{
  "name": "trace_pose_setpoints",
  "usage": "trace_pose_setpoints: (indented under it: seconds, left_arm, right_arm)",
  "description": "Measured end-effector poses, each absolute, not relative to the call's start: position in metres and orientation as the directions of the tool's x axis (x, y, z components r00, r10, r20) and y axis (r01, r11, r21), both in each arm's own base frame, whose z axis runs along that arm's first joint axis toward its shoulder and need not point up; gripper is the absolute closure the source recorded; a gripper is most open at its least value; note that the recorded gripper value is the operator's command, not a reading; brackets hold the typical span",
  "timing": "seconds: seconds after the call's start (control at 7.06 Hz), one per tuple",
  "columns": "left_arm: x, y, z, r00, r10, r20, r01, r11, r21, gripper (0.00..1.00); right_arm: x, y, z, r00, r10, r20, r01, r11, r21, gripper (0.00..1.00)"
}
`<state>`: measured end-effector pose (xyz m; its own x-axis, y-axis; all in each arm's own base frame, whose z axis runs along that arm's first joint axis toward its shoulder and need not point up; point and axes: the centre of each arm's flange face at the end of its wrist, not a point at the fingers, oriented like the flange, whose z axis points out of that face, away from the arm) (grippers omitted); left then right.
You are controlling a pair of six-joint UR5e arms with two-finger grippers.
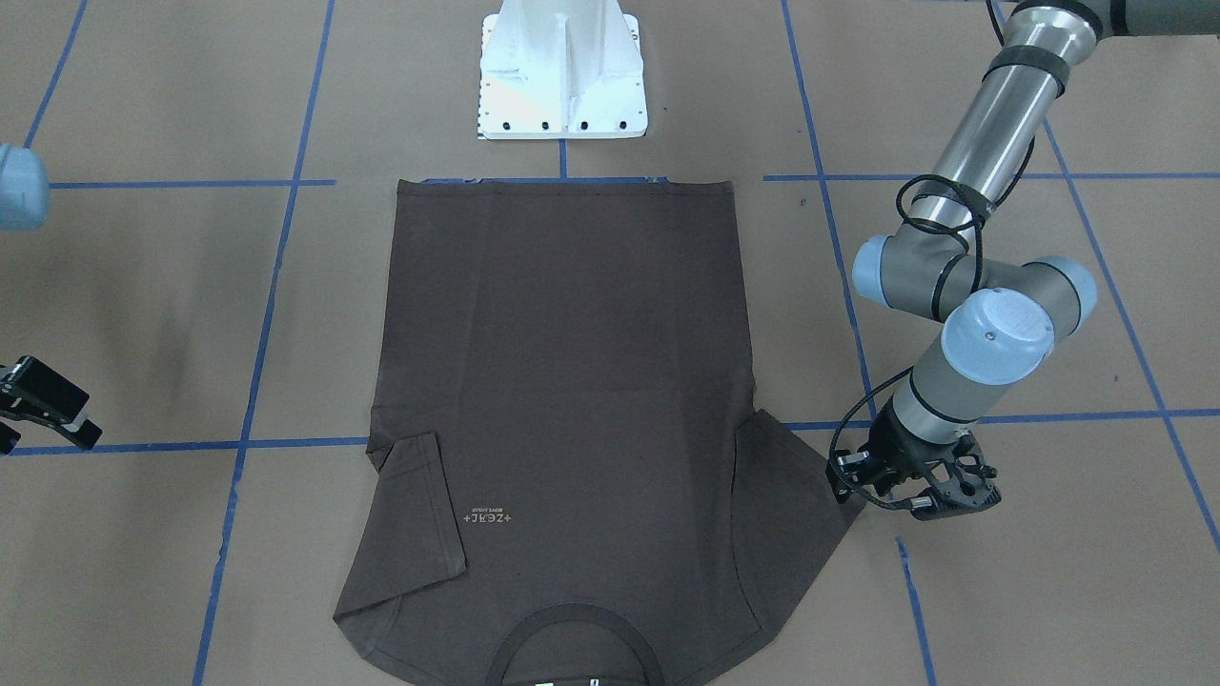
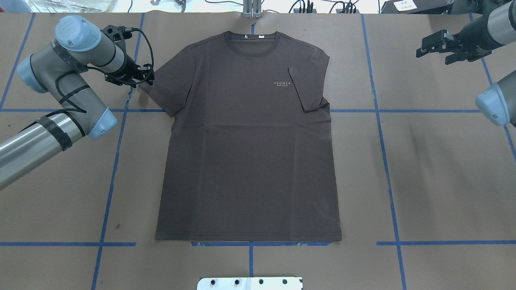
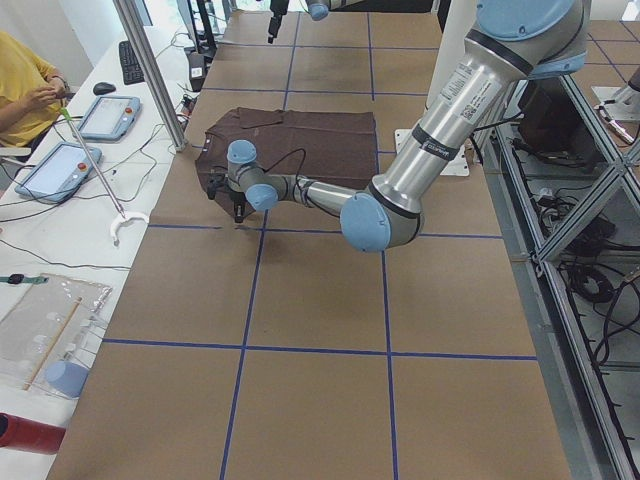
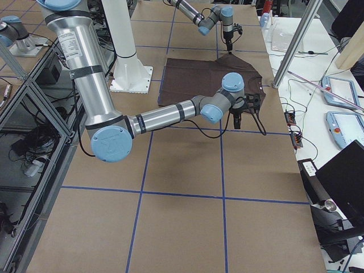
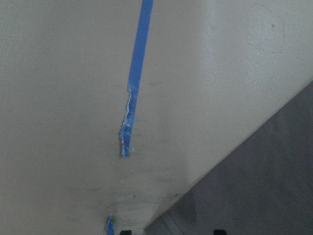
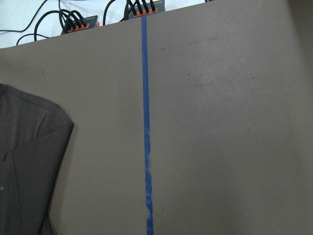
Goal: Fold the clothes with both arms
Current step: 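Grasp the sleeve nearest the left gripper and fold it onto the shirt body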
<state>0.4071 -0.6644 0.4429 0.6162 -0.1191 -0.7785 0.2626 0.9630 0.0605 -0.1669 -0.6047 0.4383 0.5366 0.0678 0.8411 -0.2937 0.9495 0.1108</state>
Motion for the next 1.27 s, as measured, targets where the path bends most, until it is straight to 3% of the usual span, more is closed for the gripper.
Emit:
trace_pose_setpoints:
  seconds: [0.14, 0.28, 0.85, 1.27]
  left_arm:
    - [0.409, -0.665, 0.446, 0.618, -0.118, -0.777, 0.261, 0.963, 0.061, 0.53]
    - [0.41, -0.665, 0.446, 0.618, -0.118, -0.777, 0.261, 0.963, 0.061, 1.0]
    - [0.416, -0.674, 0.414, 0.595, -0.099, -0.797, 0.265, 0.961, 0.079, 1.0]
    - [0.447, -0.684, 0.344, 0.536, -0.129, -0.834, 0.298, 0.954, 0.044, 1.0]
  right_arm:
    - [-0.167, -0.604, 0.44, 0.537, 0.069, 0.84, -0.294, 0.95, 0.109, 0.0]
    - [-0.167, -0.604, 0.442, 0.538, 0.071, 0.84, -0.294, 0.95, 0.108, 0.0]
    - [-0.167, -0.604, 0.445, 0.539, 0.073, 0.839, -0.294, 0.95, 0.106, 0.0]
    - [-0.167, -0.604, 0.444, 0.537, 0.079, 0.84, -0.296, 0.95, 0.1, 0.0]
